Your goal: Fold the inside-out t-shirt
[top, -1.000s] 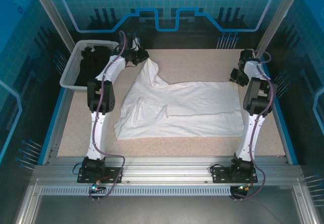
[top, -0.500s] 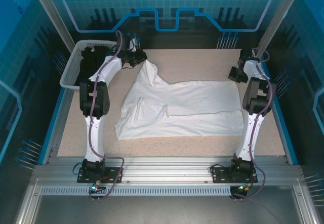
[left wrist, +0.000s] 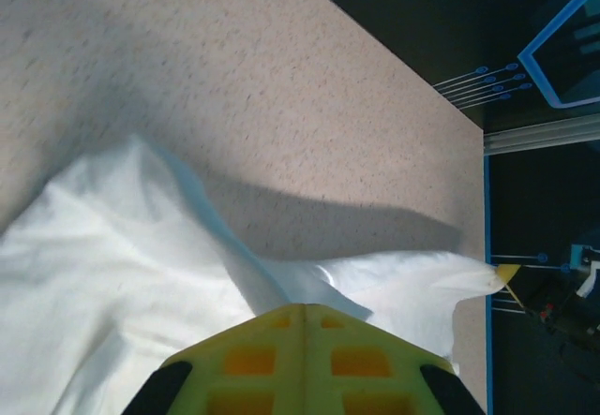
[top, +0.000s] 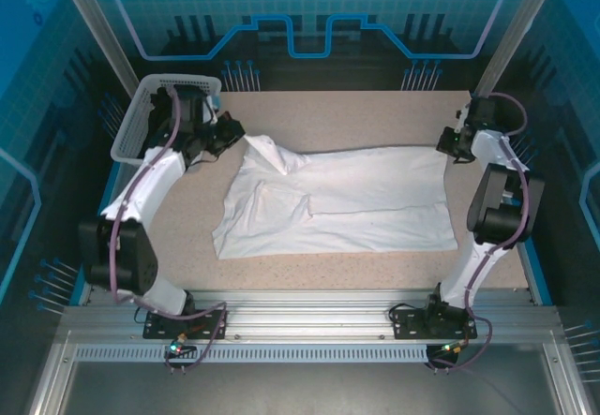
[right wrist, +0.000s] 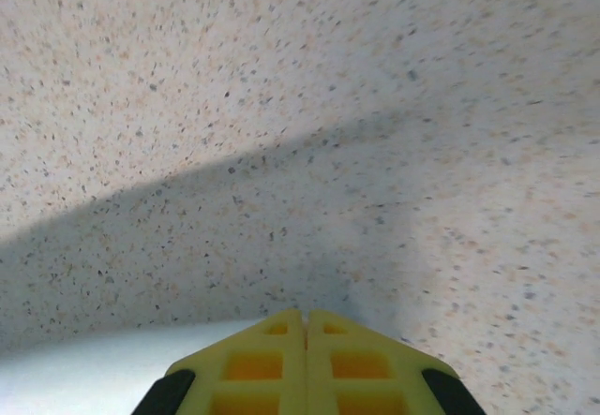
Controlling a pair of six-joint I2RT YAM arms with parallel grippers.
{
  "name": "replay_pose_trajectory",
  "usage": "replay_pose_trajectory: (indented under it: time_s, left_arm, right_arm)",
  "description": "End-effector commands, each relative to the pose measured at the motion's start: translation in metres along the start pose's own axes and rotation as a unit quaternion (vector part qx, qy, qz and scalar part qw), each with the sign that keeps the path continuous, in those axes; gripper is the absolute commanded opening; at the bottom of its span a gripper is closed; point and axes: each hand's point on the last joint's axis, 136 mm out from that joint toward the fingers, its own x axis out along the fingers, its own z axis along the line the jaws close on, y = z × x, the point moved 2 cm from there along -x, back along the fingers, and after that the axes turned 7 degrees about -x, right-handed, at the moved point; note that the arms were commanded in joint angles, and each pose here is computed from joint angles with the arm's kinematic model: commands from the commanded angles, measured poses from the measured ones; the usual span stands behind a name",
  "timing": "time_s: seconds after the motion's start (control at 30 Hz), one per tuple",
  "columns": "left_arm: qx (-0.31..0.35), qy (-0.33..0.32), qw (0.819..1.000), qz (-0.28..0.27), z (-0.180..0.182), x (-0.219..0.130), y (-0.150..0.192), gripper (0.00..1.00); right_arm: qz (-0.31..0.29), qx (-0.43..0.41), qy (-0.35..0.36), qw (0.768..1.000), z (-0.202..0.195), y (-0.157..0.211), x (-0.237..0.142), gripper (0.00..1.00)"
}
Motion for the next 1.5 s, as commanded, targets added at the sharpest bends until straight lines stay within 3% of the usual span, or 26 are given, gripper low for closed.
replay_pose_trajectory:
  time_s: [0.0,0.23,0.47,1.17,1.27,1.4,1.47]
  left_arm:
    - [-0.039,-0.004,0.999,0.013,0.015,-0.019,0.025,0.0]
    - [-0.044,-0.041,0.997,0.04,0.051,-0.059,0.079,0.0]
    - [-0.053,-0.061,0.994,0.078,0.08,-0.063,0.113,0.0]
    - [-0.049,-0.085,0.99,0.099,0.104,-0.068,0.132,0.0]
    - [-0.044,-0.091,0.99,0.101,0.11,-0.068,0.134,0.0]
    - [-0.054,-0.092,0.988,0.114,0.119,-0.06,0.141,0.0]
    - [-0.06,-0.088,0.987,0.119,0.121,-0.058,0.144,0.0]
  right_arm:
    - [-0.027,0.015,-0.015,0.999,-0.007,-0.002,-0.01,0.01]
    - [0.011,0.044,0.026,0.999,-0.019,0.029,-0.023,0.0]
    - [0.042,0.054,0.049,0.996,-0.023,0.059,-0.03,0.0]
    - [0.105,0.058,0.091,0.989,-0.028,0.123,-0.044,0.02]
    - [0.114,0.07,0.102,0.986,-0.031,0.138,-0.042,0.08]
    - [0.104,0.091,0.116,0.983,-0.034,0.142,-0.047,0.33]
    - [0.057,0.071,0.106,0.99,-0.023,0.129,-0.061,0.4]
